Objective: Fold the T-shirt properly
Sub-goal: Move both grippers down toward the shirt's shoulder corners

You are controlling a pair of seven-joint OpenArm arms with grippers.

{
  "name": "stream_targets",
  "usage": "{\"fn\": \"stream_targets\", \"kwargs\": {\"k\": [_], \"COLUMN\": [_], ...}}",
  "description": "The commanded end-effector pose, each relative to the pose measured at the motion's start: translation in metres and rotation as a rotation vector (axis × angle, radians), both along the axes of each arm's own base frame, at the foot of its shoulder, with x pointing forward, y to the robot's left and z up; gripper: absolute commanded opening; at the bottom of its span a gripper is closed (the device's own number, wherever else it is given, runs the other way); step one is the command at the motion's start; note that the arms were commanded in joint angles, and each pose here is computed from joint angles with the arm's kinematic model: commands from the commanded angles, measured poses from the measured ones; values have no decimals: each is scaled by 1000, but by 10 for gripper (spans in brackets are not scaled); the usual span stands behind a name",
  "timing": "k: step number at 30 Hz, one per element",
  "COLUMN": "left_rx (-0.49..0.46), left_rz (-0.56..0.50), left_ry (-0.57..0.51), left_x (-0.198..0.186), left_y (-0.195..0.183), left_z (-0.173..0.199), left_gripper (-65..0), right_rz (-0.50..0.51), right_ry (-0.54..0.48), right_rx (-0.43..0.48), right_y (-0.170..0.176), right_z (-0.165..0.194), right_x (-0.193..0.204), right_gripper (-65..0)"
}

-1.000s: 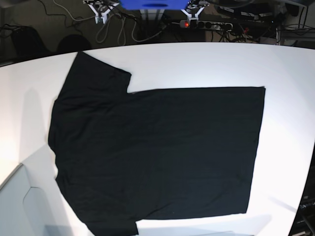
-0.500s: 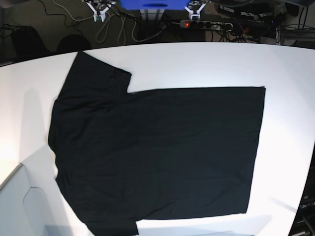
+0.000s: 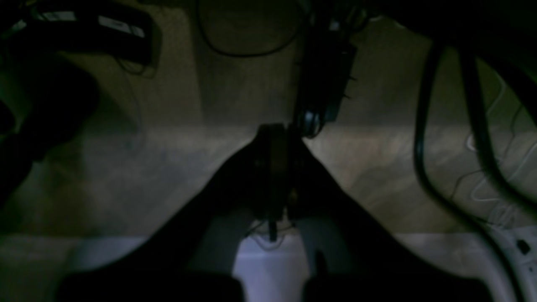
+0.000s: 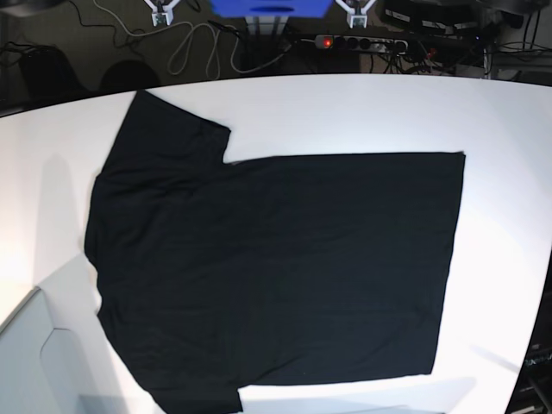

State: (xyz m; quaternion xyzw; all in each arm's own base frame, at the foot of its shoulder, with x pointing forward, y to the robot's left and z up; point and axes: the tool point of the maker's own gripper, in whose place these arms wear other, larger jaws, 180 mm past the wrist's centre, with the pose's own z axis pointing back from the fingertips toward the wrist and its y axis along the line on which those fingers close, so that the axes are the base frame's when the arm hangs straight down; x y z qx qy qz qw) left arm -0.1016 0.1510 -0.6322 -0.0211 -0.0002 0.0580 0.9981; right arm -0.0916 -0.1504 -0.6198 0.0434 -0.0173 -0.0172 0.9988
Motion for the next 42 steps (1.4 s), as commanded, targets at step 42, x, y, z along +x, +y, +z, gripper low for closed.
{"fn": "stream_targets", "kwargs": {"k": [42], "left_rx": [143], "left_rz": [92], "left_ry": [-789], "left_x": [149], "left_y": [97], "left_z": [305], "left_gripper": [-650], "right_rz": [255], "right_ry": [-746], "right_rx": [-7], "right_y": [-1], "right_z": [283], "right_x": [144], "right_gripper": [-645]}}
